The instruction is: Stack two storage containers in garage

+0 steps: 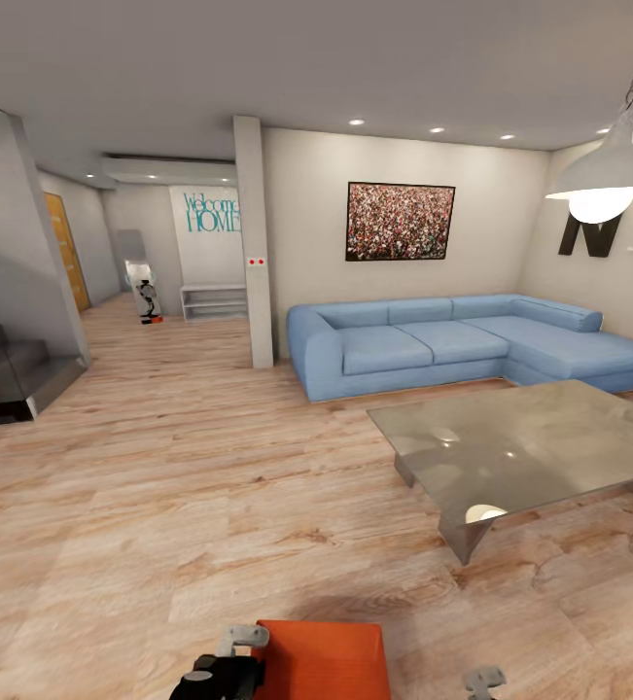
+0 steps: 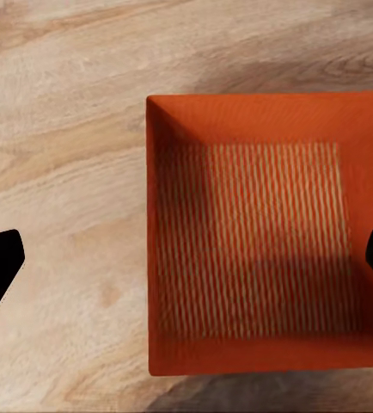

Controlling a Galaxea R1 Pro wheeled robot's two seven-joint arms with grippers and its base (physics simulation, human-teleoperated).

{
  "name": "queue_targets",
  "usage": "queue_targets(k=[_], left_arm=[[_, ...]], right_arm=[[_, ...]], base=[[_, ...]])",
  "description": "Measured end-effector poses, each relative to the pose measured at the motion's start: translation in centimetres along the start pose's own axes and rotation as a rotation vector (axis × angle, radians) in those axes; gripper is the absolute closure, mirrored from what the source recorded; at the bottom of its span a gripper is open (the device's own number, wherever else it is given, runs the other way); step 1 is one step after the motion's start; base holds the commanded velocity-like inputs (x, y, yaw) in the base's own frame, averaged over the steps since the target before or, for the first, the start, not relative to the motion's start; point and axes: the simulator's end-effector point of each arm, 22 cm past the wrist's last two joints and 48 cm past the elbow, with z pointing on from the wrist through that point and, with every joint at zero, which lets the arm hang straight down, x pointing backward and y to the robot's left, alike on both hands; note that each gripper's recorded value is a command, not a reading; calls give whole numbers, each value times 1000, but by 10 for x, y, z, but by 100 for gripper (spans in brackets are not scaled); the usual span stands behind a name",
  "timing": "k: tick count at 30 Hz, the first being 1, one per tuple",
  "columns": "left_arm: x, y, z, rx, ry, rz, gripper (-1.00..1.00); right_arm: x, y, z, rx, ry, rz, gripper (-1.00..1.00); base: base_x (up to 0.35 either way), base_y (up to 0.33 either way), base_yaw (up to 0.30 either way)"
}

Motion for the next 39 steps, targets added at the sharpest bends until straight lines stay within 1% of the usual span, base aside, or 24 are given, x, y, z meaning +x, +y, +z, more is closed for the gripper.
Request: queue_targets(k=[4, 7, 10, 12, 15, 16, 19, 22, 27, 32, 34, 35, 37, 39], left_arm=[[-3, 0, 0, -1, -15, -4, -100], [-3, 0, 0, 0, -17, -5, -100], [-3, 0, 0, -1, -17, -5, -100], [-4, 2, 0, -3, -18, -9, -100], [-6, 12, 1, -20, -31, -39, -100], [-6, 15, 1, -24, -35, -48, -100], [-10, 28, 1, -42, -62, -98, -100], [-12, 32, 1, -46, -73, -118, -100], [-12, 33, 1, -45, -76, -123, -100], [-10, 33, 1, -46, -71, -119, -100], [-10, 33, 1, -45, -71, -119, -100], [-10, 33, 1, -46, -71, -119, -100], [-9, 33, 1, -46, -70, -119, -100], [-9, 33, 1, -46, -69, -119, -100]], right_arm=[[2, -2, 0, 6, -2, 5, -100], [0, -7, 0, 27, -14, 28, -100], [-5, -14, -1, 59, -42, 88, -100], [-8, -16, -1, 66, -55, 116, -100], [-9, -19, -1, 76, -65, 139, -100], [-9, -19, -1, 79, -65, 140, -100], [-9, -20, -1, 88, -64, 140, -100], [-9, -20, -1, 90, -63, 137, -100], [-9, -20, -1, 90, -63, 135, -100], [-9, -20, -1, 91, -64, 136, -100], [-10, -21, -1, 91, -70, 135, -100], [-14, -21, -1, 93, -87, 130, -100], [-17, -21, -1, 94, -100, 126, -100], [-18, -22, -2, 94, -104, 124, -100]], base=[[0, 0, 0], [0, 0, 0], [0, 0, 0], [0, 0, 0], [0, 0, 0], [0, 0, 0], [0, 0, 0], [0, 0, 0], [0, 8, 0], [0, 78, 0], [0, 9, 0], [0, 3, 0], [0, 1, 0], [0, 0, 0]])
